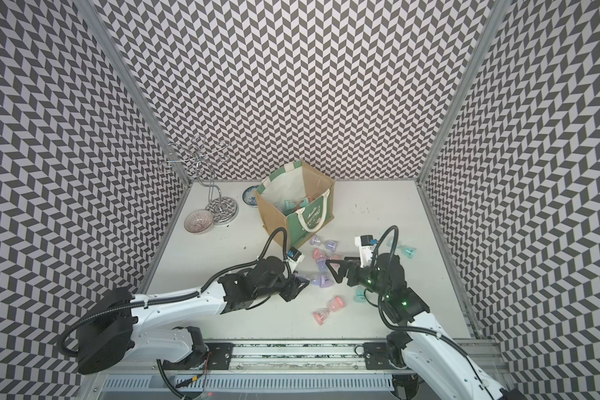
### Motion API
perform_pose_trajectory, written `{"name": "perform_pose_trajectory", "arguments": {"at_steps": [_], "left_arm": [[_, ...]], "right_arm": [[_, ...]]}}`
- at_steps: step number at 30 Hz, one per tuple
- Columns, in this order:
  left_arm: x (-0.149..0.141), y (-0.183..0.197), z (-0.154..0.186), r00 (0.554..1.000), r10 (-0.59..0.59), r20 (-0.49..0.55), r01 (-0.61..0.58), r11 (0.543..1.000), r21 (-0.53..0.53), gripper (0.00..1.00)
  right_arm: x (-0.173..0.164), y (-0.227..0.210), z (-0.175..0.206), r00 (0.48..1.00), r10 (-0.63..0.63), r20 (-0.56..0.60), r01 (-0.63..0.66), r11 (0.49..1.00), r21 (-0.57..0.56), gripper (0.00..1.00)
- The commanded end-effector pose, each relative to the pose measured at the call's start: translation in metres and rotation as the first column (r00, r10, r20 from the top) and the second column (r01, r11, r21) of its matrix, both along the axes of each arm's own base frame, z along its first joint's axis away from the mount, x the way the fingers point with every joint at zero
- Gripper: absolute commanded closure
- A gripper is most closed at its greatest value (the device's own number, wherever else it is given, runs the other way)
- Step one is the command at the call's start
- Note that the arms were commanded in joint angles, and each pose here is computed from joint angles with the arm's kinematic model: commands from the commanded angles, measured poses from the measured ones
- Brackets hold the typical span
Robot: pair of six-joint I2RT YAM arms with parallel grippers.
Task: Put the hourglass into the canvas bag
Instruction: Pick up the hourglass from the center of the board, then place the hourglass in the canvas bag.
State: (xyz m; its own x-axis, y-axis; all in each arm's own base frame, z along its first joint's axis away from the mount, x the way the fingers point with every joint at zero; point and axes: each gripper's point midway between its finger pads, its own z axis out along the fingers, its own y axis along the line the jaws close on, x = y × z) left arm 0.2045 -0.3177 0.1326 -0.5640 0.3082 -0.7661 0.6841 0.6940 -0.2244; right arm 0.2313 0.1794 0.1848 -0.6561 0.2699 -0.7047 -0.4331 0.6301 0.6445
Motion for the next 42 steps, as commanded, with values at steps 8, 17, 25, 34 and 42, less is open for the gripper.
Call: {"name": "perform_pose_trajectory", "arguments": {"at_steps": [8, 17, 25, 34, 42], "left_arm": [[0.028, 0.016, 0.084, 0.989, 0.134, 0.066, -0.122, 0.980, -0.160, 0.74], [0.052, 0.030, 0.149, 0.964, 0.217, 0.153, -0.178, 0.956, -0.234, 0.74], [0.091, 0.042, 0.195, 0.923, 0.316, 0.219, -0.250, 0.926, -0.282, 0.77], [0.158, 0.063, 0.213, 0.858, 0.441, 0.263, -0.363, 0.883, -0.296, 0.78], [0.224, 0.064, 0.199, 0.835, 0.484, 0.261, -0.428, 0.870, -0.243, 0.79]], "right_arm": [[0.008, 0.005, 0.062, 0.990, -0.001, 0.141, -0.012, 0.996, 0.089, 0.01], [0.009, 0.011, 0.089, 0.982, 0.015, 0.188, -0.045, 0.986, 0.160, 0.01], [0.017, 0.018, 0.110, 0.974, 0.027, 0.225, -0.074, 0.976, 0.204, 0.01], [0.035, 0.024, 0.130, 0.965, 0.021, 0.262, -0.074, 0.978, 0.193, 0.01], [0.052, 0.022, 0.135, 0.961, -0.024, 0.276, -0.021, 0.987, 0.161, 0.01]]}}
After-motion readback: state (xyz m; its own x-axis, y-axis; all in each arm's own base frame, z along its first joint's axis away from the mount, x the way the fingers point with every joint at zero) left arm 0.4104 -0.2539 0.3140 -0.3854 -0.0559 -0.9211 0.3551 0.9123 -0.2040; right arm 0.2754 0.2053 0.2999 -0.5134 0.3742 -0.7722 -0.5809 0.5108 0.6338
